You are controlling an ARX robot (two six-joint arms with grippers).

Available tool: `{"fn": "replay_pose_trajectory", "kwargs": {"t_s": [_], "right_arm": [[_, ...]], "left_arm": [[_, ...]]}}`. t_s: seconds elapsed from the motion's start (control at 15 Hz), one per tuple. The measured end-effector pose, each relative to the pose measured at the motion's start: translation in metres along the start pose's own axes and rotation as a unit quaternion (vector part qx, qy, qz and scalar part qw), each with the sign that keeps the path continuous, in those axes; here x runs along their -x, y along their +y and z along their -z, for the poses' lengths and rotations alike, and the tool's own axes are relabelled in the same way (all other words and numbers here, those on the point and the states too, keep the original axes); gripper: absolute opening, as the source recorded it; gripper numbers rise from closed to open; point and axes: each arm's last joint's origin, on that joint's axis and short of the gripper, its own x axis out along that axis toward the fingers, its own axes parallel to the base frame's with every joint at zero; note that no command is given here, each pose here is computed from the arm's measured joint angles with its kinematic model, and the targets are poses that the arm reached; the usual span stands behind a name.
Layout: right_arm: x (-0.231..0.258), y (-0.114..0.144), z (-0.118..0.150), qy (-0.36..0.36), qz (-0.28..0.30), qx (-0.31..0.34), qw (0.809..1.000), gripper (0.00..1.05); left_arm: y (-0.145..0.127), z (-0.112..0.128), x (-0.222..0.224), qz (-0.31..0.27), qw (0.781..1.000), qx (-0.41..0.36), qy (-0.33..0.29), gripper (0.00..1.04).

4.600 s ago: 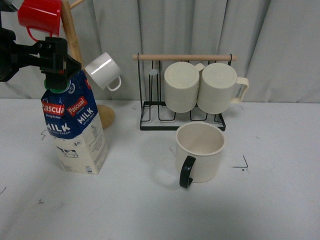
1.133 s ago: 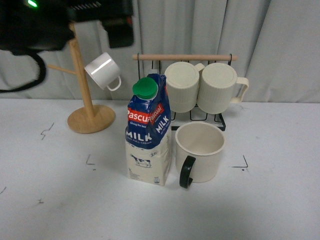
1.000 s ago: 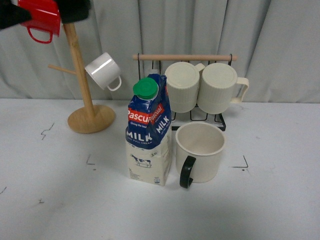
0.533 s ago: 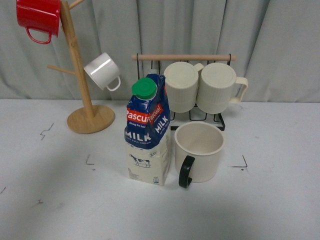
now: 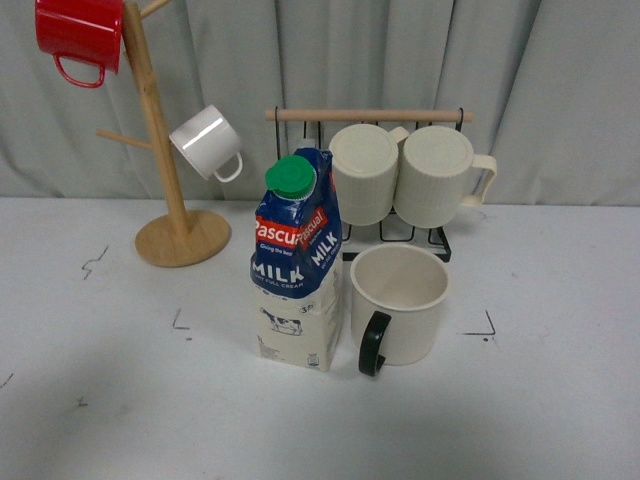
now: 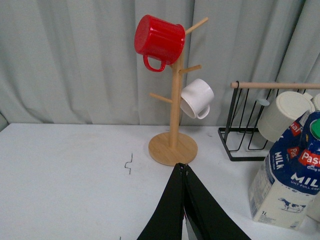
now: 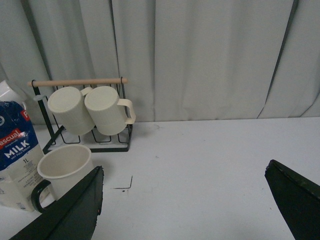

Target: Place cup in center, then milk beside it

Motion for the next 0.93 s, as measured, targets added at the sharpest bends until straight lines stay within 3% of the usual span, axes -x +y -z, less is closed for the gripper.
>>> {"fn": "replay_pose_trajectory", "kwargs": {"t_s": [0.4, 0.93], "right_arm": [[0.0, 0.0, 0.0, 0.0, 0.0, 0.0, 1.0, 0.98], [0.0, 0.0, 0.0, 0.0, 0.0, 0.0, 1.0, 0.98]], "left_arm": [[0.0, 0.013, 0.014, -0.001, 1.0, 0.0, -0.002, 0.02], [0.0, 0.012, 0.027, 0.0, 1.0, 0.0, -0.007, 0.02]]}}
